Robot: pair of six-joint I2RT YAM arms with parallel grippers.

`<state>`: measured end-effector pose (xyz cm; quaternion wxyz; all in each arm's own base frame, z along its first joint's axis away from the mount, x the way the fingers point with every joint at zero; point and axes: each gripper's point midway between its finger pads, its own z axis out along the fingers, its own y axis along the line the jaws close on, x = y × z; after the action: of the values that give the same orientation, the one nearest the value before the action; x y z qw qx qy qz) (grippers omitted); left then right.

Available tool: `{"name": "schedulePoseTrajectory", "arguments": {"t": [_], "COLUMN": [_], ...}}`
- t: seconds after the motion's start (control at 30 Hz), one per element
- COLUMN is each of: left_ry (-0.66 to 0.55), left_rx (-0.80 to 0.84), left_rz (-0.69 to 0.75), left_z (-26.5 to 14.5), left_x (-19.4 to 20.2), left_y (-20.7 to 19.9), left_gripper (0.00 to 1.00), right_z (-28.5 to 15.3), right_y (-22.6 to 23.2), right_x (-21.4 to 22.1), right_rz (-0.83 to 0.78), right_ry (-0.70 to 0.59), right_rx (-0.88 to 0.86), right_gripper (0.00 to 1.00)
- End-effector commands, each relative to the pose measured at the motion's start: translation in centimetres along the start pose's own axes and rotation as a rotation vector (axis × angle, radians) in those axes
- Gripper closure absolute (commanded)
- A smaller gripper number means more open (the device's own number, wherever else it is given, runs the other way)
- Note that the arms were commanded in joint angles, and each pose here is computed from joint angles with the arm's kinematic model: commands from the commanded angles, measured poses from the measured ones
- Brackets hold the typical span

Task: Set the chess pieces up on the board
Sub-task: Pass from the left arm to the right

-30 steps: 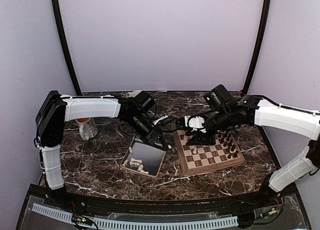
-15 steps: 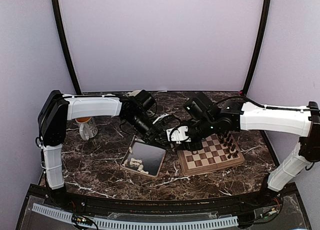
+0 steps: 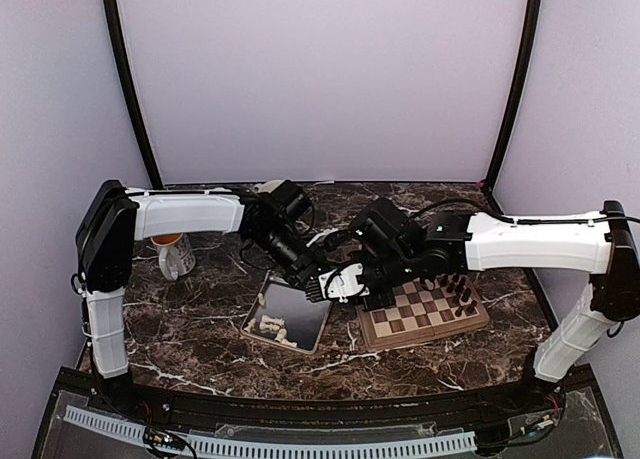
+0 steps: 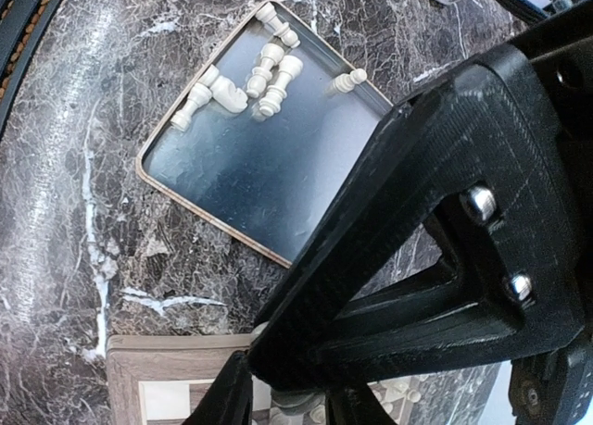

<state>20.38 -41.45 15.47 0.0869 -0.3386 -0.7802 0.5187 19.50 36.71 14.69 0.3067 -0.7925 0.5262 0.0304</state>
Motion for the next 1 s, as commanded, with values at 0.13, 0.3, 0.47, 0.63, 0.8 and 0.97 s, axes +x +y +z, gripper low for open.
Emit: {"name": "schedulePoseTrajectory", "arguments": {"t": [0.13, 0.3, 0.47, 0.63, 0.8, 0.97], "left_ry": [-0.002, -0.113, -0.361, -0.629, -0.76, -0.773], "left_rx": [0.022, -0.083, -0.211, -0.403, -0.416, -0.284], "left_rz": [0.022, 0.159, 0.361, 0.74, 0.95, 0.974], "left_z": [-0.5, -2.3, -5.2, -6.4, -5.1, -3.7], "left_x": [-0.1, -1.3, -3.4, -3.7, -4.8, -5.9], "left_y": [-1.4, -2.4, -4.2, -6.9, -10.3, -11.8], "left_gripper": [0.8, 0.64, 0.62, 0.61, 0.61, 0.59], "right_z": [-0.2, -1.3, -3.9, -6.5, -8.3, -9.1], "right_y": [-1.3, -1.3, -1.6, -1.9, -2.2, -2.4], "right_x": [-0.6, -0.2, 0.9, 1.2, 0.9, 0.9], "right_rz": [0.008, 0.107, 0.312, 0.514, 0.638, 0.67], "right_ry": [0.004, -0.073, -0.234, -0.431, -0.576, -0.623], "right_rx": [0.065, 0.047, -0.041, -0.174, -0.303, -0.339], "right_gripper": [0.86, 0.89, 0.89, 0.89, 0.88, 0.87]}}
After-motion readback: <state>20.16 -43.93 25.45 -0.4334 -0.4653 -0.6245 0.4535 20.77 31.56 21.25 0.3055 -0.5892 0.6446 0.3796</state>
